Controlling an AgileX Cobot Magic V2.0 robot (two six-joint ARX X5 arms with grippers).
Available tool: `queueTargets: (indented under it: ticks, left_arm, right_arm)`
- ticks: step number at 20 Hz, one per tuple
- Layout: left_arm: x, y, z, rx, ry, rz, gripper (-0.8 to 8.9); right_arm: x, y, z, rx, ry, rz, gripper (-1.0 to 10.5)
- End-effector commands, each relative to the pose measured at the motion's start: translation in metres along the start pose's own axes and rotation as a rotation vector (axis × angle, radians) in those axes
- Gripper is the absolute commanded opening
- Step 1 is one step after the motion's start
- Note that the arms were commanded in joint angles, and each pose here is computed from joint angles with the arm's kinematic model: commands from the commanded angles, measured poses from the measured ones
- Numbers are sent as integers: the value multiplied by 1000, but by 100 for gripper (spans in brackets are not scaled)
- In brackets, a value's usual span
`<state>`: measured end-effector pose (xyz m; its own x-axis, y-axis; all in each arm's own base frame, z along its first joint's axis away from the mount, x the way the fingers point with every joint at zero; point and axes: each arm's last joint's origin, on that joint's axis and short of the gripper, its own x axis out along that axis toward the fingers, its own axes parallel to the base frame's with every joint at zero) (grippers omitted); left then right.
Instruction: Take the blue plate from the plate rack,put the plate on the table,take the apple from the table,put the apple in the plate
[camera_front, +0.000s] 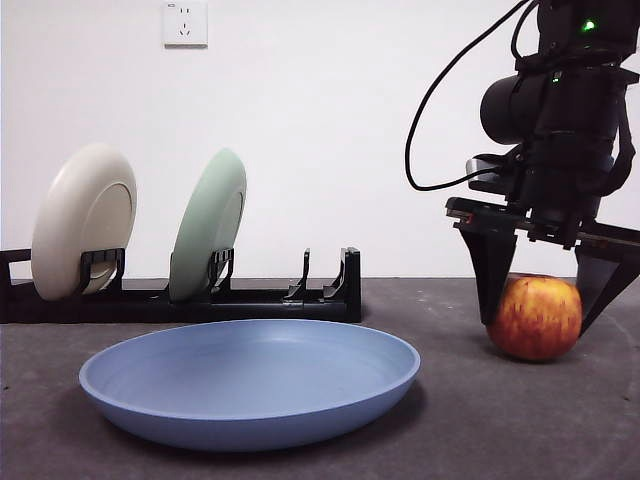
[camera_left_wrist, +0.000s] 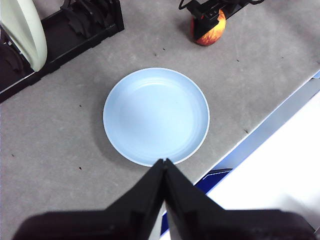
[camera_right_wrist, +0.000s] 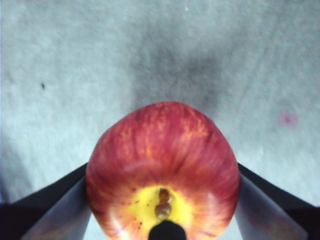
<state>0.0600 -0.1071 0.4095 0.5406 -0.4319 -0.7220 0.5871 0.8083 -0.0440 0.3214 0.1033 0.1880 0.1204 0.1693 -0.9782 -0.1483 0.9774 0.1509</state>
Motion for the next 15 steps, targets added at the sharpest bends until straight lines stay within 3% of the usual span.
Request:
queueTargets:
  ticks: [1, 8, 15]
  left_arm:
    - [-1, 1, 0, -17, -11, 1, -8]
    - [-2, 1, 0, -18, -14, 0, -8]
    - [-7, 4, -3, -26, -27, -13, -8]
  right_arm:
    - [-14, 5, 3, -29, -1, -3, 60]
    - [-69, 54, -22, -162, -98, 45, 60]
    - [-58, 136, -44, -320, -174, 155, 62]
